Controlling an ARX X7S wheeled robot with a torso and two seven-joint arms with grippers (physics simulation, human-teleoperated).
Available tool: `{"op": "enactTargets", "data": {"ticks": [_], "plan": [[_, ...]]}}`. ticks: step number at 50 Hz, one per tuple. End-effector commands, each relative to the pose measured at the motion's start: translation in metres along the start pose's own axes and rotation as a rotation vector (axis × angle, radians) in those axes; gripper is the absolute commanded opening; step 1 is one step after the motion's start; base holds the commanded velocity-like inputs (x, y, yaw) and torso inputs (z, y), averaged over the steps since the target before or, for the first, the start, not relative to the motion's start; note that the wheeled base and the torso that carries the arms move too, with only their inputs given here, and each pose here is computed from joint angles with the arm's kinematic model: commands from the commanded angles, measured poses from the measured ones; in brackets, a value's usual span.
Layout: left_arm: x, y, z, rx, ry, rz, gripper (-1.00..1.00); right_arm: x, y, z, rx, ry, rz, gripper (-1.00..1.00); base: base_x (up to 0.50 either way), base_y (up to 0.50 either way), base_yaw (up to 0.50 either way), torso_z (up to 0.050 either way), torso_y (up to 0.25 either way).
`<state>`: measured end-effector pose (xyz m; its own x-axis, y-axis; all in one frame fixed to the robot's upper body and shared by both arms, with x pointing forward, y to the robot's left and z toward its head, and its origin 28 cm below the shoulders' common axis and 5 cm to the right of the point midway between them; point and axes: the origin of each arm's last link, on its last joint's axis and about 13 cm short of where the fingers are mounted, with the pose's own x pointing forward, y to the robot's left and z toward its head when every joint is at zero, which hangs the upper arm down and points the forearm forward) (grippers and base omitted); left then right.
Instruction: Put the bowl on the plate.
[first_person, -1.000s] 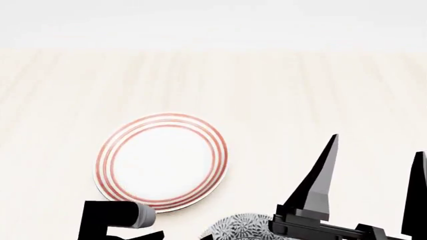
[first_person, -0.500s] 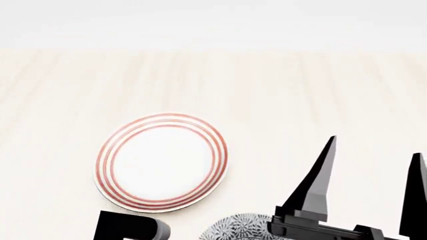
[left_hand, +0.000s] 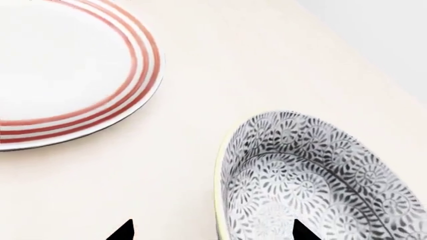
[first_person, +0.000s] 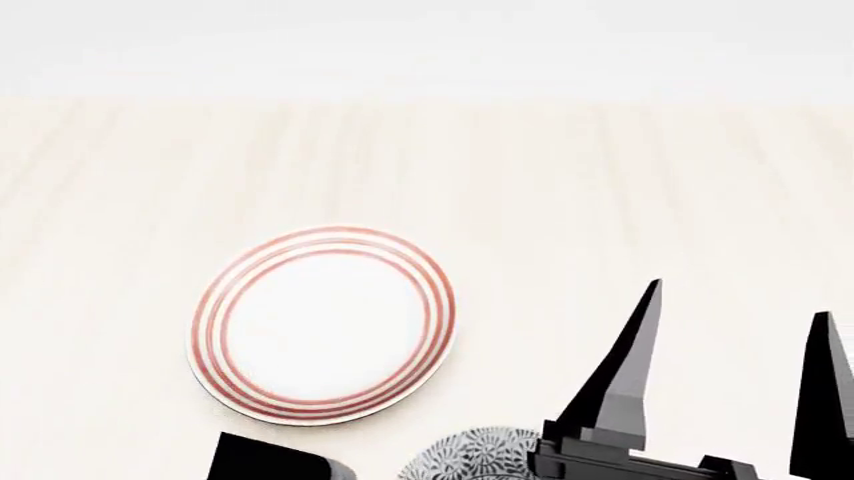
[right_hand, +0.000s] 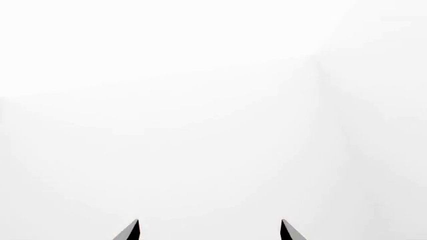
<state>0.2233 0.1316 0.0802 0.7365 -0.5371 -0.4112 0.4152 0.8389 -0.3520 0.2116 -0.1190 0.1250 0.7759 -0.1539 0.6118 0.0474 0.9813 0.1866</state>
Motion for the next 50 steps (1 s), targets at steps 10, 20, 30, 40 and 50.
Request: {"op": "enactTargets", "data": {"ticks": [10, 20, 30, 40, 50], "plan": [[0.003, 0.0, -0.001, -0.001, -0.026, -0.05, 1.0, -0.001, -0.001, -0.001, -0.014, -0.006, 0.006, 1.0, 0.0, 0.0, 0.0, 0.0, 0.0], [0.007, 0.003, -0.003, -0.026, -0.009, -0.04, -1.0, -0.001, -0.001, -0.002, -0.014, -0.003, 0.009, 1.0, 0.0, 0.0, 0.0, 0.0, 0.0], [0.006, 0.004, -0.002, 0.014, -0.038, -0.041, -1.0, -0.002, 0.0, -0.002, -0.014, 0.002, 0.011, 1.0, 0.0, 0.0, 0.0, 0.0, 0.0], [0.008, 0.012, 0.019, 0.153, -0.164, 0.006, -1.0, -0.002, 0.0, -0.002, -0.011, 0.005, 0.012, 1.0, 0.0, 0.0, 0.0, 0.0, 0.0], [0.018, 0.023, 0.073, 0.336, -0.346, 0.054, -1.0, -0.001, -0.001, -0.002, -0.009, 0.002, 0.009, 1.0, 0.0, 0.0, 0.0, 0.0, 0.0]]}}
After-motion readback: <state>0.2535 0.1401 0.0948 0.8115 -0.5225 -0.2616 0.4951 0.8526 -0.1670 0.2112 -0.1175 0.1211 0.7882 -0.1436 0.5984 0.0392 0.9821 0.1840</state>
